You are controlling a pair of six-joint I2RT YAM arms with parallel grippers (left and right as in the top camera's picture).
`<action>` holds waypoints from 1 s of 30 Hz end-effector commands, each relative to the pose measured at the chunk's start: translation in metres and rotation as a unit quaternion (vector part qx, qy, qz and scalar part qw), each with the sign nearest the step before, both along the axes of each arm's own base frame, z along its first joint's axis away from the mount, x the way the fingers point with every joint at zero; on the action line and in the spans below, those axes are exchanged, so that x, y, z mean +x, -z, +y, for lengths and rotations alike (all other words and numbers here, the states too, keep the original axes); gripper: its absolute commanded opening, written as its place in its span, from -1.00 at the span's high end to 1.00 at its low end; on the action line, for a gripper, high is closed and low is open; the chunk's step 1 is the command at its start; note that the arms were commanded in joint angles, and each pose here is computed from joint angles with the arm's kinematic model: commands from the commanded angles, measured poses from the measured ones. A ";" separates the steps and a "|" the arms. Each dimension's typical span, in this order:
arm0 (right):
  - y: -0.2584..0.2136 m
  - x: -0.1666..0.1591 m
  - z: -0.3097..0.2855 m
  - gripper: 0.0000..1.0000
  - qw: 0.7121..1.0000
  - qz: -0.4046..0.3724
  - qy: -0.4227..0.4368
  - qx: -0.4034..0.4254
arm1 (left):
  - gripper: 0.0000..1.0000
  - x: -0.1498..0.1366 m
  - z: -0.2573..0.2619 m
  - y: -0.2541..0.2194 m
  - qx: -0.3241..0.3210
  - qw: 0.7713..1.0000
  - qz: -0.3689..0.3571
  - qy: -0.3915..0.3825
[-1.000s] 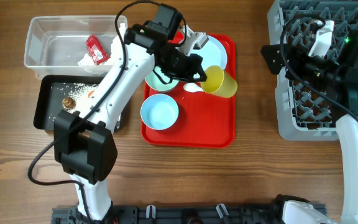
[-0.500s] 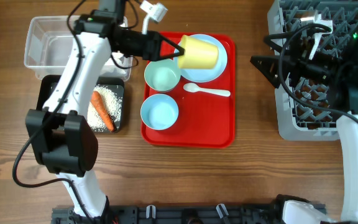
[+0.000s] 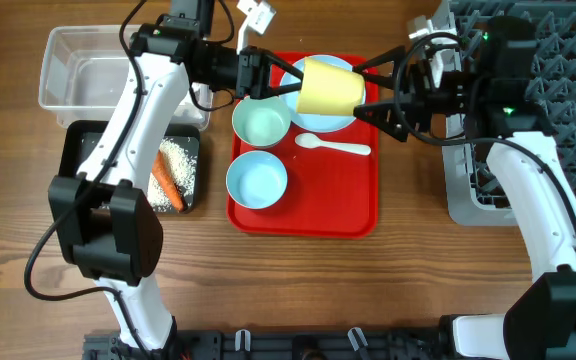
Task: Sort waste into correct bins and load items into the dishwasher rack
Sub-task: 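Reach the right gripper to the held yellow cup and grasp it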
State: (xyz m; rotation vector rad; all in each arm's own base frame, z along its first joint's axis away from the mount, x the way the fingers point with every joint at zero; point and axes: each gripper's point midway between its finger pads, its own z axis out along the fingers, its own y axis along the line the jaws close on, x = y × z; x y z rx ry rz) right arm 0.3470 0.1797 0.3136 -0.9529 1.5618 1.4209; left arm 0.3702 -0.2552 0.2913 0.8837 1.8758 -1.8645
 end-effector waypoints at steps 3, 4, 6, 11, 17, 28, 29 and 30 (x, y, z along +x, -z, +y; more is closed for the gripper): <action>-0.006 0.007 0.011 -0.99 1.000 0.003 0.009 -0.004 | 0.92 -0.005 -0.001 -0.013 -0.021 0.999 -0.022 0.011; -0.007 0.007 0.013 -0.99 1.000 0.001 0.006 -0.003 | 0.92 -0.006 -0.002 -0.013 -0.021 0.999 -0.022 0.012; -0.008 0.005 0.018 -0.98 1.000 0.002 0.003 -0.003 | 0.92 -0.007 -0.005 -0.013 -0.020 0.999 -0.023 0.015; -0.007 0.002 0.026 -0.96 1.000 0.002 -0.005 -0.005 | 0.92 -0.006 -0.006 -0.014 -0.022 0.999 -0.031 0.016; -0.006 0.003 0.027 -0.95 1.000 0.001 -0.003 -0.006 | 0.92 -0.006 -0.006 -0.014 -0.025 0.999 -0.034 0.017; 0.013 0.012 0.028 -0.55 0.999 0.030 -0.006 -0.008 | 0.92 -0.005 -0.006 -0.016 -0.028 0.999 -0.041 0.018; 0.013 0.012 0.029 -0.51 0.999 0.032 -0.007 -0.007 | 0.92 -0.005 -0.006 -0.016 -0.028 0.999 -0.041 0.018; 0.014 0.012 0.029 -0.50 0.999 0.033 -0.010 -0.007 | 0.92 -0.005 -0.006 -0.016 -0.028 0.999 -0.041 0.018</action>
